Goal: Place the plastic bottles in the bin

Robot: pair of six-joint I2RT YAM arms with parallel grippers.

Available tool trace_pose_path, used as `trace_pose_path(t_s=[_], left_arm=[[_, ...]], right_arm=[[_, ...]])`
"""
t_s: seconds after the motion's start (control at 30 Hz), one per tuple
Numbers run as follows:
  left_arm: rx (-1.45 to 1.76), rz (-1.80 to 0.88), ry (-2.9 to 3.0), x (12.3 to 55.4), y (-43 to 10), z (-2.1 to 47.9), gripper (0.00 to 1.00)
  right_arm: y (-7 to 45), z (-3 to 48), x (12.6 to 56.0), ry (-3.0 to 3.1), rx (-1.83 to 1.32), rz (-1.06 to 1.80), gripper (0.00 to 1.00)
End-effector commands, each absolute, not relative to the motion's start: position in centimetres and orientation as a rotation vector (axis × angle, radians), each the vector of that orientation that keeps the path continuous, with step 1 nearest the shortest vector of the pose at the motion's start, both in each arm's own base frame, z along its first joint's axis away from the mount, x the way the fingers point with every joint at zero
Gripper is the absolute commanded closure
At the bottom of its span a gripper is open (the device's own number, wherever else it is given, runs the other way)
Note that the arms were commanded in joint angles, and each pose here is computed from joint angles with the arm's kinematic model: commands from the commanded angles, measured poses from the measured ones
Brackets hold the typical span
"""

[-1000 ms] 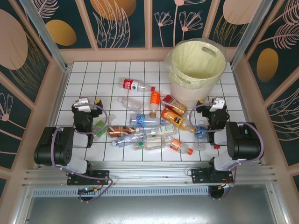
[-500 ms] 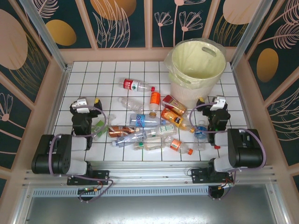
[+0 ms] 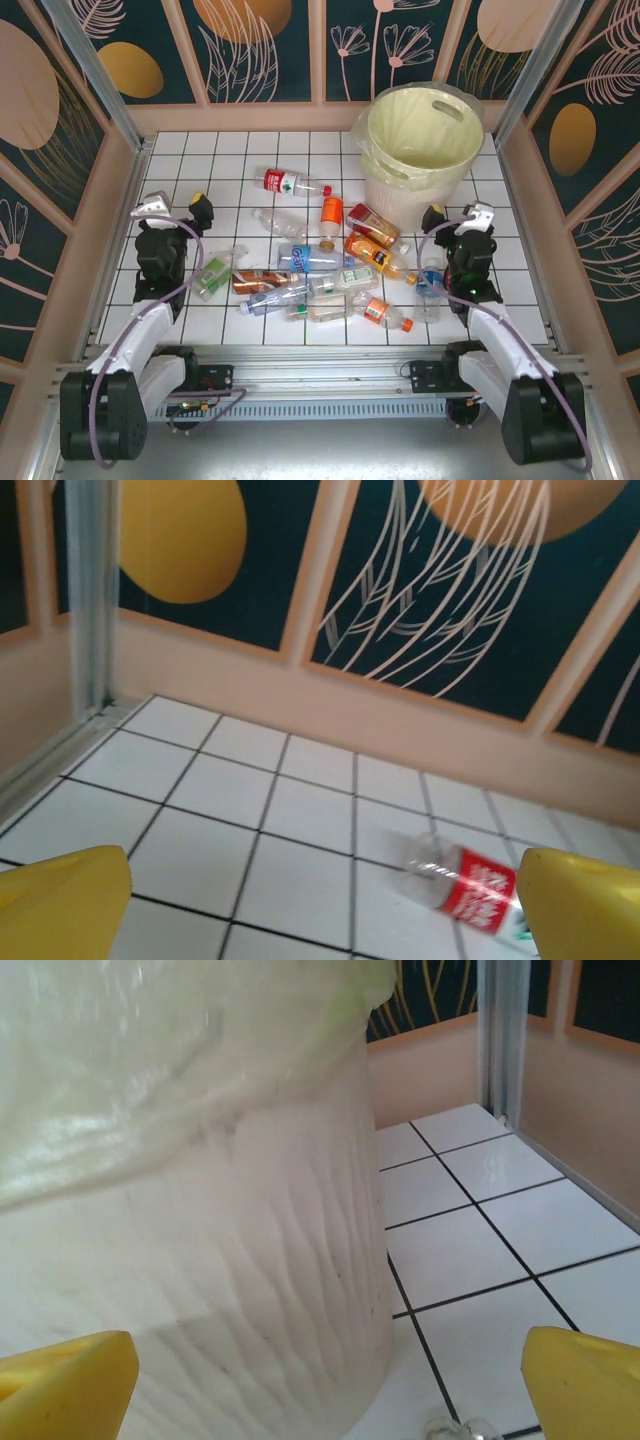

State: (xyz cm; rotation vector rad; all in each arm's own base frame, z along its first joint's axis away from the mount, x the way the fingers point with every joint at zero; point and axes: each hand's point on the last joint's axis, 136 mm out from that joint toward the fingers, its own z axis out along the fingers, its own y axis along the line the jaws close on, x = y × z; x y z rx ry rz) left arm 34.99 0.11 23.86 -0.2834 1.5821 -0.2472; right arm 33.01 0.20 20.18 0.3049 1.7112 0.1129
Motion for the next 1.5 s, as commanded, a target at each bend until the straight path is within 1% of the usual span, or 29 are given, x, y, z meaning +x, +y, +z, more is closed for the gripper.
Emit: trace_pose_path(t_s=[0.0, 0.17, 0.23, 0.33, 0.37, 0.43, 0.5, 0.67, 0.93, 1.17, 1.47], left_arm=[[-0.357, -0.457, 1.718, 34.3, -2.1, 22.0, 0.01], [-0.287, -0.66, 1.746, 33.8, -6.1, 24.4, 0.02], [-0.239, -0.751, 1.769, 33.5, -8.2, 25.2, 0.01], [-0.1, -0.958, 1.784, 32.5, -12.4, 26.8, 0.01], [-0.051, -1.024, 1.792, 32.0, -13.6, 27.3, 0.01], [0.023, -1.11, 1.819, 31.2, -15.4, 27.7, 0.01], [0.09, -1.162, 1.848, 30.5, -16.6, 28.2, 0.01], [0.251, -1.301, 1.826, 28.3, -19.3, 30.0, 0.01], [0.296, -1.29, 1.811, 27.0, -19.6, 30.4, 0.01], [0.251, -1.278, 1.87, 27.7, -19.5, 28.6, 0.01], [0.25, -1.286, 1.867, 27.7, -19.5, 28.7, 0.01]], right_arm=[[-0.8, 18.6, 31.3, 1.847, 0.48, 0.123, 0.01], [-2.3, 17.4, 29.4, 1.979, 0.693, 0.065, 0.01], [-2.5, 17.0, 28.8, 2.022, 0.723, 0.045, 0.01], [-2.1, 16.6, 28.5, 2.08, 0.706, 0.044, 0.03], [-2.0, 16.5, 28.4, 2.098, 0.7, 0.048, 0.07], [-1.1, 16.0, 28.5, 2.144, 0.656, 0.105, 0.1], [0.2, 15.1, 28.5, 2.212, 0.608, 0.2, 0.1], [0.3, 13.2, 28.3, 2.291, 0.61, 0.201, 0.05], [-1.2, 10.5, 28.9, 2.375, 0.681, 0.191, 0.04], [-2.5, 8.6, 29.3, 2.407, 0.736, 0.156, 0.03], [-4.0, 6.7, 29.9, 2.441, 0.807, 0.124, 0.04]])
